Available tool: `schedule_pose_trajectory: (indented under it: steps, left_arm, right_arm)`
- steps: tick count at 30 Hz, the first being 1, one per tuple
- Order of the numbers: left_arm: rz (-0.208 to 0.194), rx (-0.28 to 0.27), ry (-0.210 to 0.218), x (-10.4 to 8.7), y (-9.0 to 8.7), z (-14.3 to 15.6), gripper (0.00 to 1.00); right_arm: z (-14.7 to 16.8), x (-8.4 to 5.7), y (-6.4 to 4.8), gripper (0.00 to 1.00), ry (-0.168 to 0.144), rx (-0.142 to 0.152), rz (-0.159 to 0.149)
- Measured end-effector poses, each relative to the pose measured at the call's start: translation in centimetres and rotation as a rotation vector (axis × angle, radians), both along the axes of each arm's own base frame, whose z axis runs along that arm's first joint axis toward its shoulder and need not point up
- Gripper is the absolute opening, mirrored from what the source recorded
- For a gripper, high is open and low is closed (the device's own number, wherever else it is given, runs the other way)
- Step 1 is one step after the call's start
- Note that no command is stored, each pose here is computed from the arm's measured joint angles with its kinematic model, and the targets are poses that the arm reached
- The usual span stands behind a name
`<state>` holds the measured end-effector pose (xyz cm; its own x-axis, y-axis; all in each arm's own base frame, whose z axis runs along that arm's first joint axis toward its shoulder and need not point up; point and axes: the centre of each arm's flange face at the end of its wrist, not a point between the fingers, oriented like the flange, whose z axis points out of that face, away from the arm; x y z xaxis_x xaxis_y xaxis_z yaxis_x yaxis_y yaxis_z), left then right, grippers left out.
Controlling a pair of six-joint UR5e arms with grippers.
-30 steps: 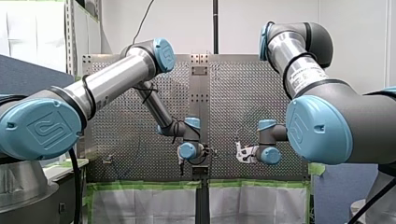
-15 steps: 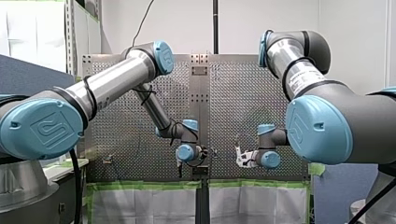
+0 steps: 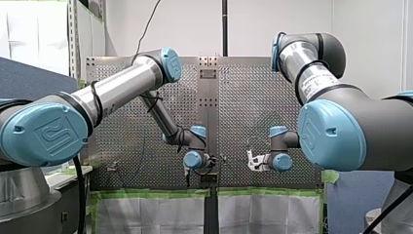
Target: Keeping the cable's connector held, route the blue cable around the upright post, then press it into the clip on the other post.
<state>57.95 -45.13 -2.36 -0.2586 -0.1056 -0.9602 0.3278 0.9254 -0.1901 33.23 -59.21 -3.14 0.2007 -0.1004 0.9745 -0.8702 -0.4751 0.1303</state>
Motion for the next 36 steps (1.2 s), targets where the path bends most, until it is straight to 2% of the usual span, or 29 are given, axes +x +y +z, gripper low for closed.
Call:
schedule_pose_trajectory:
  steps: [13, 22, 23, 24, 25, 26, 27, 29, 30, 31, 36]
  left_arm:
    - [0.029, -0.023, -0.001, 1.3, 0.3, 0.9, 0.0]
    - [0.034, -0.021, 0.002, 1.5, 0.7, 0.8, 0.0]
    - [0.033, -0.021, 0.001, 1.5, 0.6, 0.8, 0.18]
    - [0.032, -0.022, -0.002, 1.5, 0.6, 0.9, 0.18]
    - [0.029, -0.025, -0.007, 1.5, 0.4, 0.9, 0.43]
    - [0.027, -0.029, -0.012, 1.5, 0.3, 1.0, 0.58]
    - [0.025, -0.032, -0.017, 1.5, 0.2, 1.0, 0.58]
    - [0.012, -0.038, -0.032, 1.4, -0.3, 1.2, 0.93]
    - [0.003, -0.039, -0.039, 1.3, -0.5, 1.2, 0.93]
    - [-0.006, -0.035, -0.045, 1.2, -0.8, 1.3, 1.0]
    - [-0.001, -0.011, -0.051, 1.0, -0.9, 1.3, 1.0]
  right_arm:
    - [0.9, -1.0, -2.0, 0.0, -0.021, -0.019, -0.027]
    - [1.3, -1.2, -2.8, 0.0, -0.028, -0.029, -0.03]
    - [1.3, -1.2, -2.7, 0.0, -0.028, -0.029, -0.029]
    - [1.3, -1.2, -2.7, 0.0, -0.028, -0.029, -0.029]
    - [1.2, -1.2, -2.7, 0.0, -0.028, -0.028, -0.029]
    - [1.2, -1.2, -2.8, 0.0, -0.028, -0.028, -0.029]
    - [1.2, -1.2, -2.8, 0.0, -0.028, -0.028, -0.03]
    - [1.2, -1.3, -2.8, 0.0, -0.028, -0.028, -0.03]
    - [1.2, -1.3, -2.8, 0.0, -0.028, -0.028, -0.03]
    - [1.2, -1.3, -2.8, 0.0, -0.028, -0.028, -0.03]
    - [1.2, -1.3, -2.8, 0.0, -0.028, -0.028, -0.029]
